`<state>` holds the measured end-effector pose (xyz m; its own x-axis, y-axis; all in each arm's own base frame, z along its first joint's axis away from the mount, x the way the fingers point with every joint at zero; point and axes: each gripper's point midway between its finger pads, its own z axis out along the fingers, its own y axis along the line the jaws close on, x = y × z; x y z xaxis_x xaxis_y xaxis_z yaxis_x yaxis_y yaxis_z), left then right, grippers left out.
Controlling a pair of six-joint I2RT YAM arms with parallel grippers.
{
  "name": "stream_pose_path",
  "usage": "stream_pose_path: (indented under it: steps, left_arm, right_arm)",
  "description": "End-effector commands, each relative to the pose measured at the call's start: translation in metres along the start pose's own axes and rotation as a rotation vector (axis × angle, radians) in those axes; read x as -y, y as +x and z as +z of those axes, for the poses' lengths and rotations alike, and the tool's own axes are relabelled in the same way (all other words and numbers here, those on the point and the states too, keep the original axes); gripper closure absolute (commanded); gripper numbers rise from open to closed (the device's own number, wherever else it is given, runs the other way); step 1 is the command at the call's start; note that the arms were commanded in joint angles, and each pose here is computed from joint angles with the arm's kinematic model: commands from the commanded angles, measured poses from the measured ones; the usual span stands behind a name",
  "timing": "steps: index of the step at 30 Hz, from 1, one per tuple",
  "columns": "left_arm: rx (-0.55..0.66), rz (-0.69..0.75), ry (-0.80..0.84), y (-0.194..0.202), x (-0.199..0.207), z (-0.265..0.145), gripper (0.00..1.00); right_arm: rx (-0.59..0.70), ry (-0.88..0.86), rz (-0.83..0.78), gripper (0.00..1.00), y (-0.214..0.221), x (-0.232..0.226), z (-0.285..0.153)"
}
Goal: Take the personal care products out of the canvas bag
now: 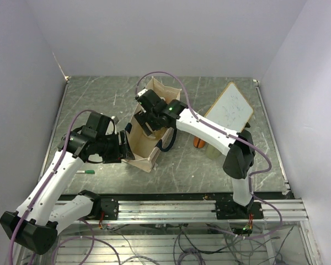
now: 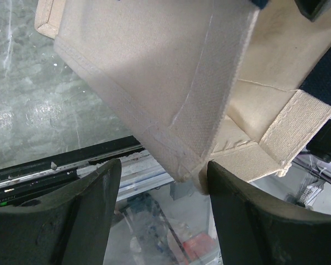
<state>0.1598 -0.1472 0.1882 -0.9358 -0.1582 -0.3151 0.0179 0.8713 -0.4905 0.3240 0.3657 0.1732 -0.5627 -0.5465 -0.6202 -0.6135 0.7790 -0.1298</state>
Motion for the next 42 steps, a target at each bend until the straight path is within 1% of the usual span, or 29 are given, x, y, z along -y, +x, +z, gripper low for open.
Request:
stream_pose_path:
  steps: [1,3,5,12,17,23,28,31,35,36,38,42]
  left_arm:
    - [0.004,0.006,-0.018,-0.004,0.000,-0.005,0.26]
    - [0.007,0.006,-0.024,-0.005,0.000,-0.006,0.26]
    - [0.006,0.008,-0.027,-0.006,0.000,-0.007,0.26]
    - [-0.003,0.007,-0.039,-0.005,-0.002,-0.006,0.26]
    - [-0.005,0.015,-0.052,-0.006,-0.003,-0.009,0.26]
    - [-0.006,0.018,-0.045,-0.007,-0.001,-0.008,0.26]
    - [-0.007,0.025,-0.051,-0.007,-0.002,-0.009,0.26]
    - [-0.008,0.025,-0.049,-0.007,-0.002,-0.008,0.26]
    - [-0.009,0.030,-0.053,-0.006,-0.003,-0.009,0.26]
    - [-0.010,0.032,-0.055,-0.006,-0.004,-0.008,0.26]
    - [-0.013,0.033,-0.056,-0.006,-0.004,-0.008,0.26]
    - [-0.014,0.033,-0.055,-0.005,-0.005,-0.008,0.26]
  right_arm:
    - [0.000,0.046,-0.048,0.25,0.000,0.008,0.012]
    - [0.011,0.052,-0.047,0.25,-0.005,0.011,0.015]
    - [-0.013,0.057,-0.054,0.24,0.000,0.011,0.033]
    - [-0.015,0.030,-0.057,0.24,-0.003,0.005,0.051]
    - [-0.012,-0.022,-0.049,0.24,0.000,-0.007,0.061]
    - [0.027,-0.091,-0.039,0.25,-0.001,-0.021,0.073]
    - [0.048,-0.136,-0.013,0.29,-0.003,-0.028,0.082]
    - [0.034,-0.130,-0.002,0.34,0.000,-0.025,0.090]
    - [0.023,-0.131,-0.011,0.36,0.003,-0.024,0.099]
    - [0.017,-0.131,-0.015,0.38,0.004,-0.025,0.101]
    - [0.007,-0.132,-0.021,0.45,0.005,-0.026,0.102]
    - [0.012,-0.150,-0.013,0.63,-0.001,-0.028,0.093]
